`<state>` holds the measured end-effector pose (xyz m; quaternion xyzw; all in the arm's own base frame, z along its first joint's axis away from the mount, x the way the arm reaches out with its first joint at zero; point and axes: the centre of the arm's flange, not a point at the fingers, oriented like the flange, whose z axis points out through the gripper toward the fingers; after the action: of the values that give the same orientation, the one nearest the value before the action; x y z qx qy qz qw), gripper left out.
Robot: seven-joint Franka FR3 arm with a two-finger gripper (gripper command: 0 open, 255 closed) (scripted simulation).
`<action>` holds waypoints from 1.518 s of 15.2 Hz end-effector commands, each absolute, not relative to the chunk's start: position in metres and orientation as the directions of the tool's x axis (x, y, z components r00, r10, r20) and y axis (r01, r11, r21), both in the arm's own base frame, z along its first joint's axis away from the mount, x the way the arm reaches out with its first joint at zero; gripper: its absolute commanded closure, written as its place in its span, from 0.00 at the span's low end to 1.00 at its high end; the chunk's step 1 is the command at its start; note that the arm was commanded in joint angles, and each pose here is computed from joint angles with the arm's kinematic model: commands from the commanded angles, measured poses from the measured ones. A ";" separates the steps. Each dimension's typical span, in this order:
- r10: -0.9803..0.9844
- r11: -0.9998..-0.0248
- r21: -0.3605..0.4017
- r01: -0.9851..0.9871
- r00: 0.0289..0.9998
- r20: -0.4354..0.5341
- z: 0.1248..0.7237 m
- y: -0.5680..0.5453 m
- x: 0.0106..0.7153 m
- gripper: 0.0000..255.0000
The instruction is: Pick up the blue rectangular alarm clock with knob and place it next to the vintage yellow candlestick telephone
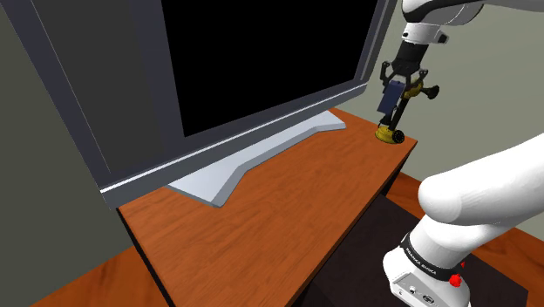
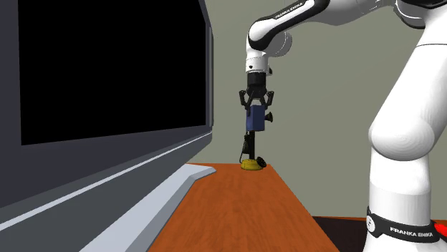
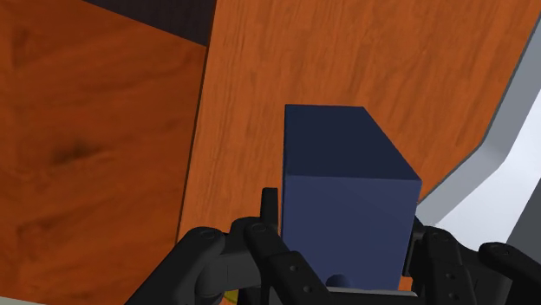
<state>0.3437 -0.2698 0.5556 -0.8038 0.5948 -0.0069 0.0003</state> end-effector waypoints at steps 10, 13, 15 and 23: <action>-0.956 -0.292 -0.009 -0.956 0.292 0.011 0.497 -0.270 0.343 1.00; -0.956 -0.292 -0.009 -0.956 0.292 0.011 0.482 -0.270 0.343 1.00; -0.956 -0.292 -0.009 -0.956 0.292 0.011 0.471 -0.270 0.343 1.00; -0.956 -0.292 -0.009 -0.956 0.292 0.011 0.429 -0.270 0.343 1.00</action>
<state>0.3433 -0.2696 0.4334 -0.8038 0.5948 -0.0069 0.0003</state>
